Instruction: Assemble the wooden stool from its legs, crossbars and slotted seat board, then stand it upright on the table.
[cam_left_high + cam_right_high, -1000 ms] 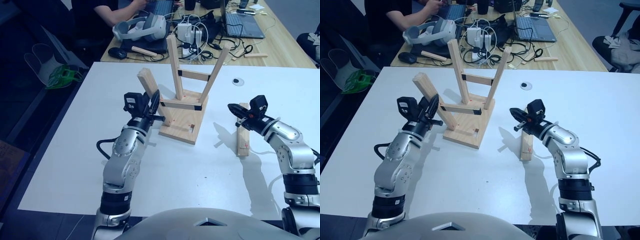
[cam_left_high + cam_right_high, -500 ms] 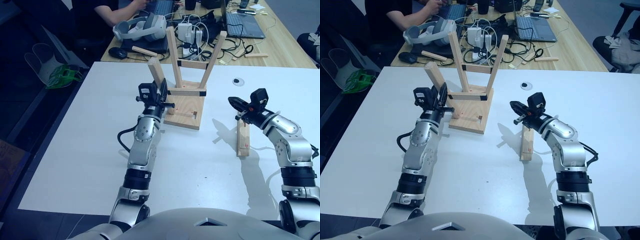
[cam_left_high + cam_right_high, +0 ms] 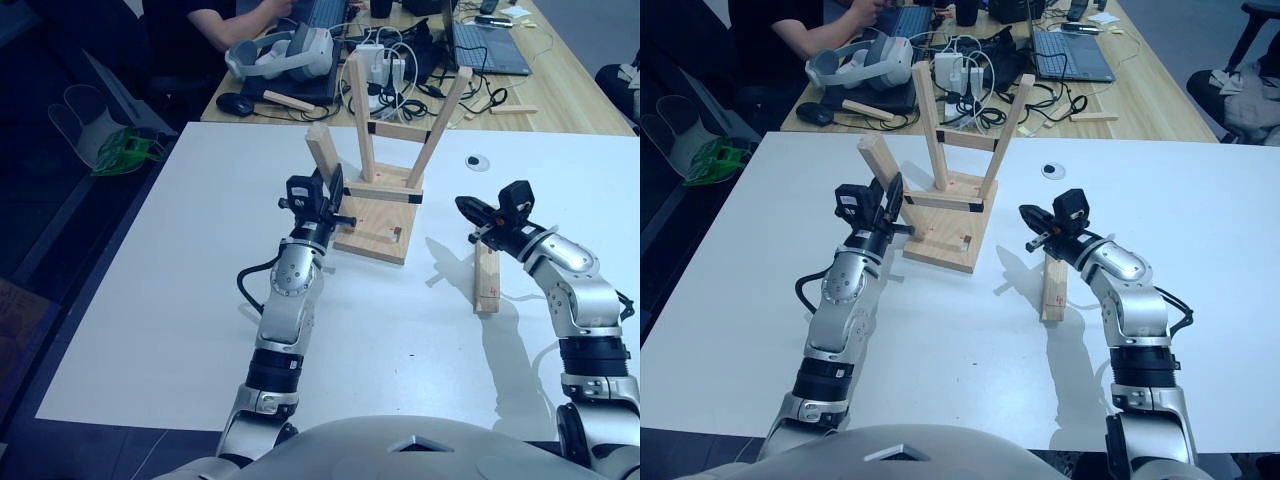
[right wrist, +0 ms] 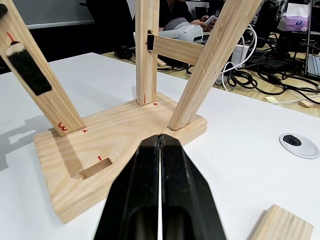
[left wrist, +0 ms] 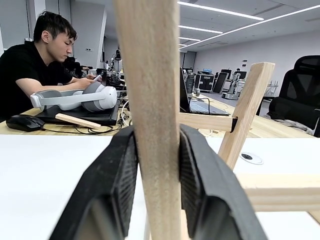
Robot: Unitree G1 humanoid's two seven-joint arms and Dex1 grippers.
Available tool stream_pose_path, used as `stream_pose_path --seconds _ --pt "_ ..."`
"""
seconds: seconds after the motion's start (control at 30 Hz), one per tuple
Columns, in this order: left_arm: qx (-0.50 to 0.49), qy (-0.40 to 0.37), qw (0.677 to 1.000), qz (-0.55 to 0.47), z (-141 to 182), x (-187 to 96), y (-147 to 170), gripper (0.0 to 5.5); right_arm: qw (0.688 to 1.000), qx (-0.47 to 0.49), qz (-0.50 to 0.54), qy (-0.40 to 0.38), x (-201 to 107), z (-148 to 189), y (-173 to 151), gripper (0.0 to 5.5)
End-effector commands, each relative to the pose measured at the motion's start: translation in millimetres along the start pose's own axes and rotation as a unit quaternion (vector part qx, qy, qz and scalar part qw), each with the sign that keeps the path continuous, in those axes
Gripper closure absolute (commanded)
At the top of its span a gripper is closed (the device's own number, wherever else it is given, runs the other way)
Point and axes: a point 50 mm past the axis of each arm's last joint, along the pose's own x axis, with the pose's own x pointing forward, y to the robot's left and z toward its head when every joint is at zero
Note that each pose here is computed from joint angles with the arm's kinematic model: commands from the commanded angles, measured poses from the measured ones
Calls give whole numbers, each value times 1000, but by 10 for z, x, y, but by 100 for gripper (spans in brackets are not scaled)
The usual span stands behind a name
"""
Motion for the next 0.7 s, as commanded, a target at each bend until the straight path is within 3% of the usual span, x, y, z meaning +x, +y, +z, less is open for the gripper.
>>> stream_pose_path --seconds 0.03,0.3,0.4,0.53,0.63,0.7 --pt "46 -61 997 18 162 -55 50 367 1000 2 4 4 12 -46 42 550" --pt "83 -168 982 20 688 -2 92 261 1000 18 0 10 -18 -107 70 550" --pt "66 -185 980 24 886 26 171 210 998 10 -2 56 -69 -195 51 550" --pt "74 -214 974 16 1113 -9 225 191 996 -17 -15 89 -92 -183 12 479" --pt "91 -221 970 32 1209 23 335 140 990 -5 -95 101 -68 -153 -13 420" --pt "90 -216 971 46 1210 50 409 137 985 19 -137 99 -4 -134 117 382"
